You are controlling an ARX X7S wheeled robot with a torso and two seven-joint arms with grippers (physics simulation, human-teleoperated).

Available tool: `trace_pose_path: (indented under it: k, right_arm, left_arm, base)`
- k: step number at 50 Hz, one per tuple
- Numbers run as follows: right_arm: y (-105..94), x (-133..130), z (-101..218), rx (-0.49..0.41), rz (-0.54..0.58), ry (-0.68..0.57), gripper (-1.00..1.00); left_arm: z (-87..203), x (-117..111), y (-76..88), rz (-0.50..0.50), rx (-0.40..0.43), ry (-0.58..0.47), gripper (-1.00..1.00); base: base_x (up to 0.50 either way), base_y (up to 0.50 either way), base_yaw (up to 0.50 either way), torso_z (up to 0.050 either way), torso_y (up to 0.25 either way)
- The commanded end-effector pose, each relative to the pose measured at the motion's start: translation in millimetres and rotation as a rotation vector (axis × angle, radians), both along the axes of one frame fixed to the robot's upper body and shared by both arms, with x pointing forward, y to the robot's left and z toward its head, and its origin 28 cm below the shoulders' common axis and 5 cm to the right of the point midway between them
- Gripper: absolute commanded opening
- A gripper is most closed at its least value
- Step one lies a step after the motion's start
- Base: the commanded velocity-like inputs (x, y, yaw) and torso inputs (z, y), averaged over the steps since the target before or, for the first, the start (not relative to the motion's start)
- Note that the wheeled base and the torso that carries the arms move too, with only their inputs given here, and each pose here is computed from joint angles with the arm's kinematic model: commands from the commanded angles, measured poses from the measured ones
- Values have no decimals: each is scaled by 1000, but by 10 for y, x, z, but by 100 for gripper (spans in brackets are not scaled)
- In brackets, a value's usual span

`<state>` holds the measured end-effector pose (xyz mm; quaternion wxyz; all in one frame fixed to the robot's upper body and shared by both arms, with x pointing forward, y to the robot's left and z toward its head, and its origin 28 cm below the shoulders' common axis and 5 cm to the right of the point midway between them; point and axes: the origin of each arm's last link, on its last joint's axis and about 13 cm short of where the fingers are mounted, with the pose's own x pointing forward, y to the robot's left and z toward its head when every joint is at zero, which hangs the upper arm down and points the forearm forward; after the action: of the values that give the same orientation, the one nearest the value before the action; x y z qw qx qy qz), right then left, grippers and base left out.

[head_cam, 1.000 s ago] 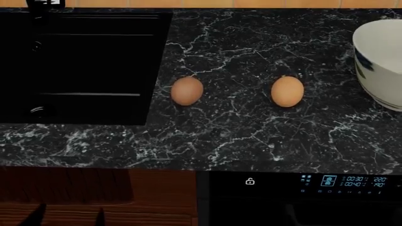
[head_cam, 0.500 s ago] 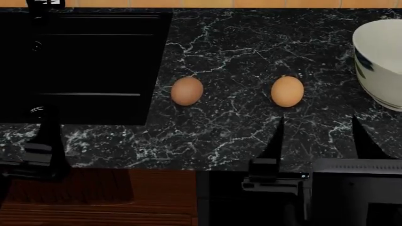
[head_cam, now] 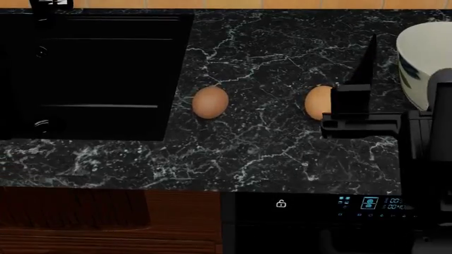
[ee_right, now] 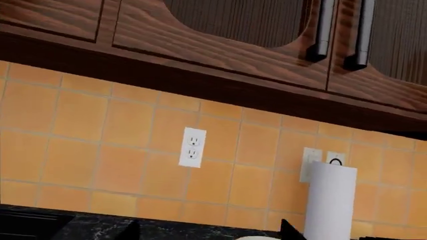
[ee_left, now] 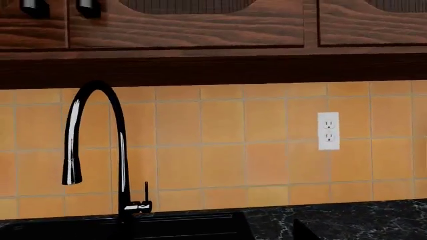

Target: Place the eggs and milk next to the bowl.

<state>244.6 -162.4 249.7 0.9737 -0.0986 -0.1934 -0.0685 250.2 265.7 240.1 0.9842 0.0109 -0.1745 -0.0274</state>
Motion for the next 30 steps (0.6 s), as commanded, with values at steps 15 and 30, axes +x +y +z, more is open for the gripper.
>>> trace_pose_path:
  k: [15,30]
  right_arm:
    - [-20,-48,168,-16,31,-5,100]
    - [9,-25,132,-22,46,12,100]
  left_arm:
    - [29,-32,46,-14,15,51,100]
    - [-12,-27,30,-29,16,61,100]
  base:
    - [0,-324,0,0,0]
    - [0,-500,0,0,0]
